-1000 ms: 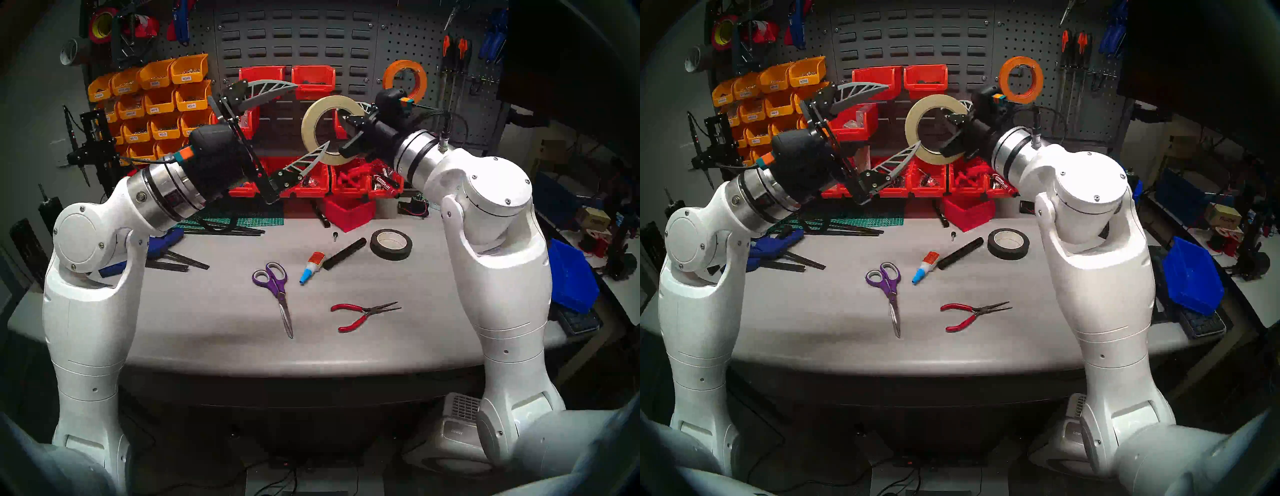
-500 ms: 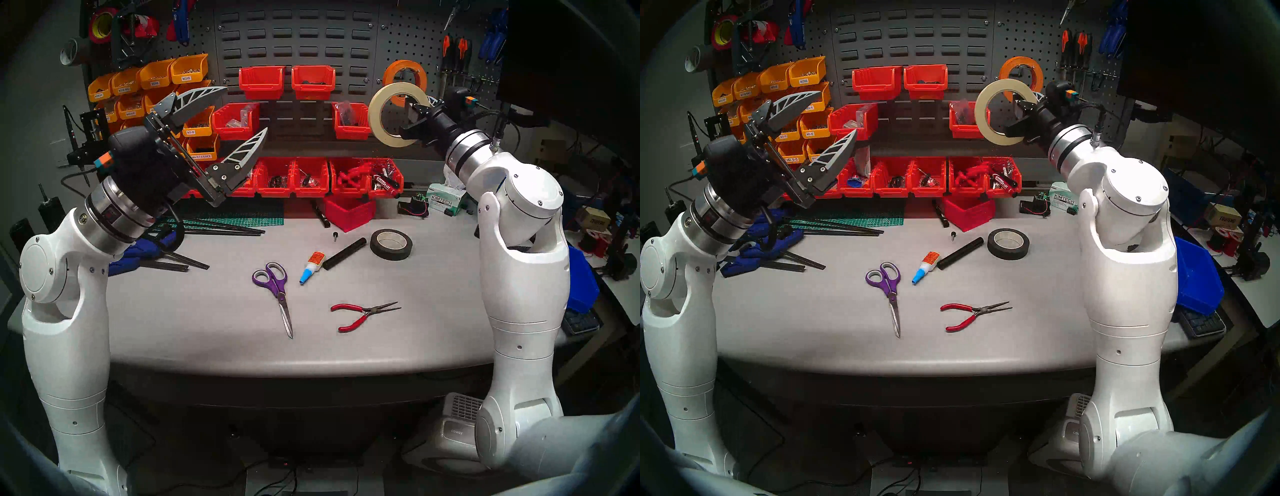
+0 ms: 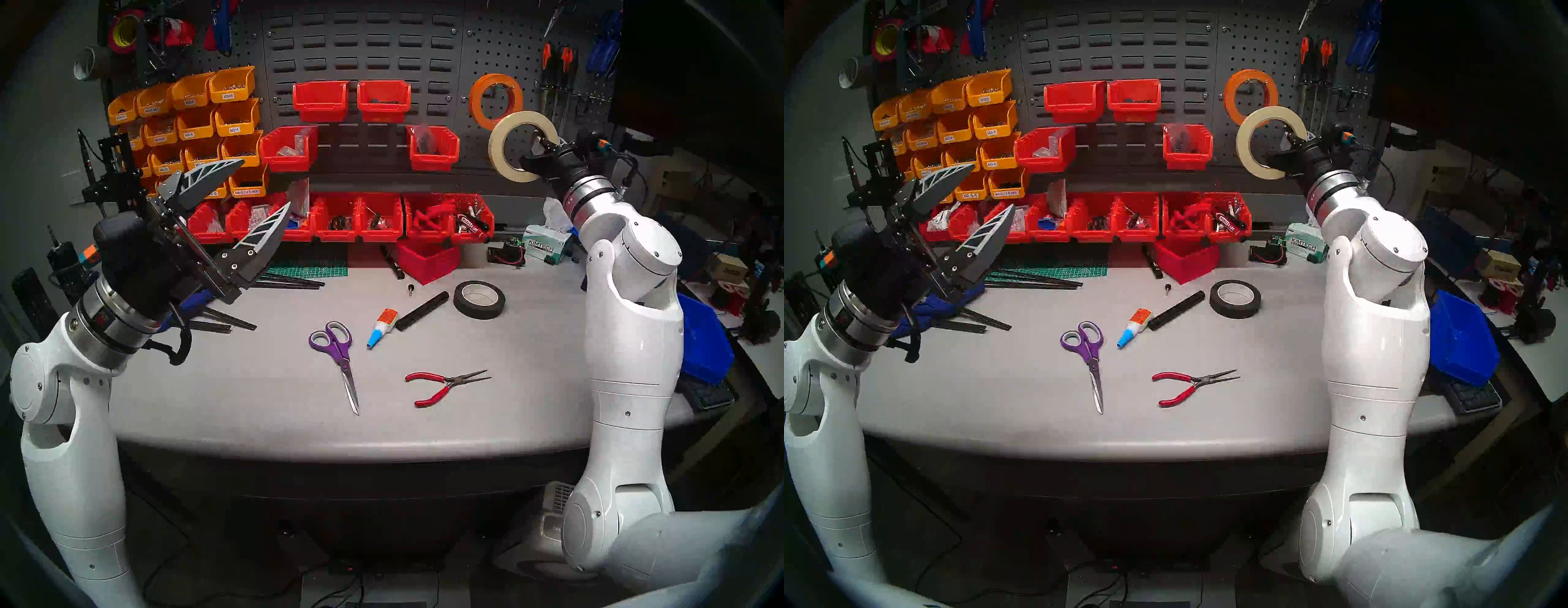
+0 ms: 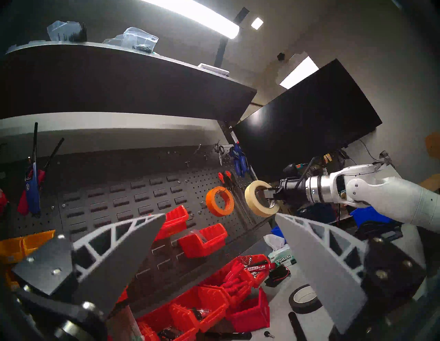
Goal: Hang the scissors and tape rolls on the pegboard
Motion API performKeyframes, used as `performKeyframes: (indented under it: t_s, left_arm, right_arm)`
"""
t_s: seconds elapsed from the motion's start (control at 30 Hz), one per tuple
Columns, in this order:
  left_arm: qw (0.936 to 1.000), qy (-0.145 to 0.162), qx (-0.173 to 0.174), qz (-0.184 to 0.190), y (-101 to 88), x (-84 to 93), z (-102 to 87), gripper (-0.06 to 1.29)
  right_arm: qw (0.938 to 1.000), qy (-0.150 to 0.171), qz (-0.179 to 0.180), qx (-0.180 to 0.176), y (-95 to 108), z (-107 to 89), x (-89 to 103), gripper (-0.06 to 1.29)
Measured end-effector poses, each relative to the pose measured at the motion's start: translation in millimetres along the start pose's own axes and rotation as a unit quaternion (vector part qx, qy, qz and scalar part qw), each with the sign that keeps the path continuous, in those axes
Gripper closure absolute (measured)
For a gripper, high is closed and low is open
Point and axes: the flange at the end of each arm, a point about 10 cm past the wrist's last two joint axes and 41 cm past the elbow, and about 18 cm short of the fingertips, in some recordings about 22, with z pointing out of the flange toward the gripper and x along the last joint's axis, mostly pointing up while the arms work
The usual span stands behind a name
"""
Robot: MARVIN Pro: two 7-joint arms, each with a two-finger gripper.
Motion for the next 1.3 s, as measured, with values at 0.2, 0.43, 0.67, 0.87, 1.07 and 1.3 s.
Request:
performKeyframes:
  t_s: [0.2, 0.43, 0.67, 0.87, 1.07, 1.3]
  left_arm:
    - [1.0, -0.001, 0.007, -0.006, 3.1, -0.2, -9.2, 0.0]
    - [0.9997, -0.005, 0.019, -0.015, 5.6, -1.6, -20.5, 0.0]
    - [0.9992, -0.009, 0.032, -0.021, 6.9, -3.4, -30.7, 0.0]
    - [0.9988, -0.012, 0.041, -0.025, 8.0, -4.5, -36.5, 0.0]
    - [0.9984, -0.012, 0.047, -0.03, 10.1, -5.4, -40.5, 0.0]
    - [0.9981, -0.01, 0.052, -0.031, 11.2, -5.1, -42.7, 0.0]
  right_arm:
    - [0.9998, 0.015, 0.014, 0.0, -3.5, 10.5, 6.8, 1.01]
    - [0.9993, 0.024, 0.029, 0.0, -7.4, 23.6, 11.8, 1.01]
    - [0.9989, 0.029, 0.037, -0.006, -4.1, 34.9, 17.1, 1.01]
    - [0.9987, 0.032, 0.039, -0.01, -0.2, 43.0, 22.8, 1.01]
    - [0.9984, 0.035, 0.041, -0.013, 2.0, 53.1, 30.1, 1.01]
    - [0.9984, 0.031, 0.044, -0.018, 4.0, 65.1, 31.7, 1.01]
